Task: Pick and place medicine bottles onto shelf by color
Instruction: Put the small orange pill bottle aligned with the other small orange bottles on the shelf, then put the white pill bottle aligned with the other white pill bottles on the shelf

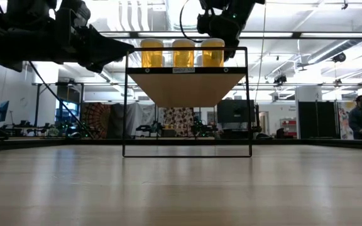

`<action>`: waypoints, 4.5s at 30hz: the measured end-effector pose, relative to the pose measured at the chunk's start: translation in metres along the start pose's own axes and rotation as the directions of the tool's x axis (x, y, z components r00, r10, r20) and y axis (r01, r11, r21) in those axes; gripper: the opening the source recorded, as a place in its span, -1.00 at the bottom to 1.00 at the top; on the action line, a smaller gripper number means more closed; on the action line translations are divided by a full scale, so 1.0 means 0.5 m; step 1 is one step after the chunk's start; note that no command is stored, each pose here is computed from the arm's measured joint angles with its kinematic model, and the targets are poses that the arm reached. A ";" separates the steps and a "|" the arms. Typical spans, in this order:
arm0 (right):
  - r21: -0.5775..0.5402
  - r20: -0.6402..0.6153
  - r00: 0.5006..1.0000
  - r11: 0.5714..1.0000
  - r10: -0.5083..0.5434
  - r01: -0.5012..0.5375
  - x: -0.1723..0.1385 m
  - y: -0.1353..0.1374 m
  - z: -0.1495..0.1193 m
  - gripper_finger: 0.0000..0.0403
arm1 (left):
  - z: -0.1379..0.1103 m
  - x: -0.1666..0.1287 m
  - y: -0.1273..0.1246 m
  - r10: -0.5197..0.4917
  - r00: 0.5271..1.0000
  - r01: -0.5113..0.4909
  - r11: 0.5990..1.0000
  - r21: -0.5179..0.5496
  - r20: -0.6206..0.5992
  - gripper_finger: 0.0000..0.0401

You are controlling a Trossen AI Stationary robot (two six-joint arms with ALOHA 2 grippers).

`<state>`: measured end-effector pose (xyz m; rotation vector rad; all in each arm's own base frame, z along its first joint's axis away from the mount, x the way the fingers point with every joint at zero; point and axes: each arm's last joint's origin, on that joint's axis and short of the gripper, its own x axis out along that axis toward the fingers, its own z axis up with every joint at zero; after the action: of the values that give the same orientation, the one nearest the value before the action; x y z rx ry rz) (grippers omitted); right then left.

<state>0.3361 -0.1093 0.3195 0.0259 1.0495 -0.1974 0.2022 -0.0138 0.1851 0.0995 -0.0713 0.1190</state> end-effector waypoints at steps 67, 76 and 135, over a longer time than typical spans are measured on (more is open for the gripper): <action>-0.121 0.727 0.684 0.991 0.052 0.053 0.014 0.160 -0.476 -0.96 | 0.231 0.140 -0.434 -0.493 0.013 -0.338 0.817 -0.468 -0.870 -0.03; -0.143 0.717 0.695 0.987 0.053 0.073 0.021 0.160 -0.483 -0.96 | 0.202 0.130 -0.501 -0.473 -0.044 -0.430 0.804 -0.410 -0.880 0.30; -0.150 0.720 0.692 0.985 0.052 0.082 0.024 0.160 -0.485 -0.96 | 0.156 0.207 -0.421 -0.301 0.097 -0.490 0.815 -0.309 -0.949 -0.26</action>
<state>0.1475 -0.0044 0.1820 -0.2076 0.2582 -0.1108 0.3251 -0.2178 0.2507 -0.6726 1.3769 0.2936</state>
